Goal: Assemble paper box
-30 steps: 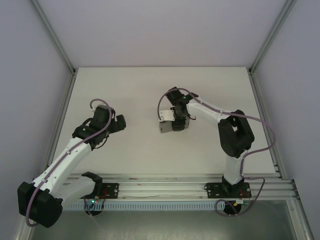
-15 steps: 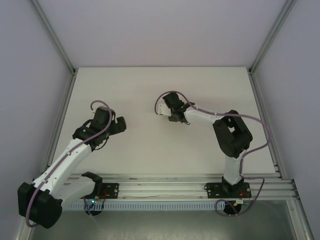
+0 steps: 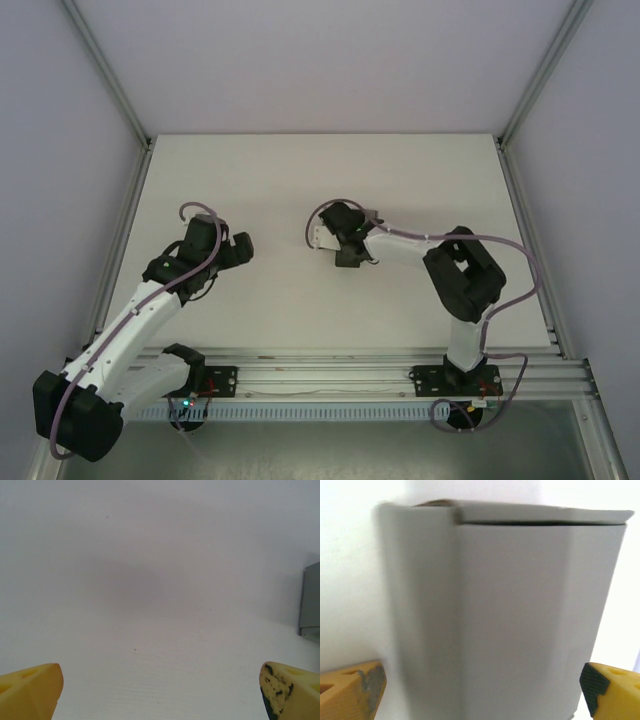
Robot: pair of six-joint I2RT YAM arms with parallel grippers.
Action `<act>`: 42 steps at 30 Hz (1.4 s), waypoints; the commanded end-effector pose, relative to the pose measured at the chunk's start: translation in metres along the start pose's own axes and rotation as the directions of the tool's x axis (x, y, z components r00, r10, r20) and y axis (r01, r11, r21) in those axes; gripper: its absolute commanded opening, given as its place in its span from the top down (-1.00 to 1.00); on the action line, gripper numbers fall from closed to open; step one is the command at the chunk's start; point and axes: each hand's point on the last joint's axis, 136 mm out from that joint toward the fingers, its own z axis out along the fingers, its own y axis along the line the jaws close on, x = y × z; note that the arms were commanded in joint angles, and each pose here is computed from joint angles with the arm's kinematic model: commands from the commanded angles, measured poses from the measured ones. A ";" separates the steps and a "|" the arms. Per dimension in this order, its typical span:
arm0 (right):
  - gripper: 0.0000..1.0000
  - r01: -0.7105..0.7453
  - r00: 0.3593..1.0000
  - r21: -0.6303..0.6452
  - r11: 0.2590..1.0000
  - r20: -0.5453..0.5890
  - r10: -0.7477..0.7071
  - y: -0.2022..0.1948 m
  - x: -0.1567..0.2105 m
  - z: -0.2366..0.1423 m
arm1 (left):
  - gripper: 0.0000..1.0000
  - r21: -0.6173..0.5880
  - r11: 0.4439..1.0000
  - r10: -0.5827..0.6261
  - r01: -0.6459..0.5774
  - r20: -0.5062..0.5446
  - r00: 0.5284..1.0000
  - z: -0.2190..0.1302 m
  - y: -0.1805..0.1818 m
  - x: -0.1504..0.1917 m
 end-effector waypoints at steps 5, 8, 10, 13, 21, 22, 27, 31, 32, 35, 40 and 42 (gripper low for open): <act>-0.99 -0.036 0.999 -0.174 0.984 0.012 0.039 0.033 0.011 -0.041 | -1.00 0.023 1.000 -0.019 0.018 0.032 0.999 0.004 -0.006 -0.011; -0.99 -0.088 0.992 -0.113 0.990 0.079 0.097 0.018 0.004 -0.057 | -1.00 0.008 1.000 -0.016 0.015 0.049 0.999 0.006 -0.006 -0.017; -1.00 -0.148 0.979 -0.063 0.987 0.134 0.156 0.003 -0.001 -0.069 | -1.00 0.003 1.000 -0.016 0.016 0.061 0.998 0.006 -0.007 -0.021; -1.00 -0.259 0.943 -0.019 0.966 0.213 0.257 -0.020 -0.002 -0.087 | -1.00 0.096 0.995 0.008 -0.014 0.062 0.998 0.009 -0.026 -0.023; -1.00 -0.672 0.703 -0.125 0.730 0.201 0.682 -0.090 0.032 -0.086 | -1.00 0.400 0.907 0.152 -0.130 -0.024 0.988 0.033 -0.093 -0.001; -1.00 -0.731 0.656 -0.095 0.676 0.176 0.734 -0.100 0.045 -0.081 | -1.00 0.317 0.941 0.125 -0.113 -0.017 0.992 0.040 -0.080 -0.006; -1.00 -0.975 0.219 0.057 0.213 0.154 0.964 -0.133 0.133 -0.066 | -1.00 -0.047 0.997 0.070 -0.064 0.154 0.985 0.050 -0.008 -0.037; -1.00 -0.985 -0.110 0.106 -0.133 0.201 0.973 -0.123 0.206 -0.050 | -1.00 -0.210 0.977 0.078 -0.019 0.276 0.958 0.051 0.042 -0.059; -1.00 -0.975 -0.143 0.137 -0.175 0.220 0.965 -0.116 0.222 -0.047 | -1.00 -0.237 0.971 0.086 -0.016 0.292 0.953 0.053 0.053 -0.063; -1.00 -0.944 -0.159 0.233 -0.235 0.301 0.940 -0.100 0.253 -0.044 | -1.00 -0.274 0.961 0.080 0.028 0.374 0.924 0.061 0.081 -0.072; -1.00 -0.925 -0.124 0.268 -0.271 0.460 0.879 -0.076 0.276 -0.040 | -1.00 -0.269 0.961 0.078 0.066 0.494 0.866 0.065 0.100 -0.083; -1.00 -0.919 -0.126 0.257 -0.299 0.527 0.841 -0.073 0.282 -0.045 | -1.00 -0.238 0.969 0.076 0.071 0.556 0.828 0.067 0.102 -0.080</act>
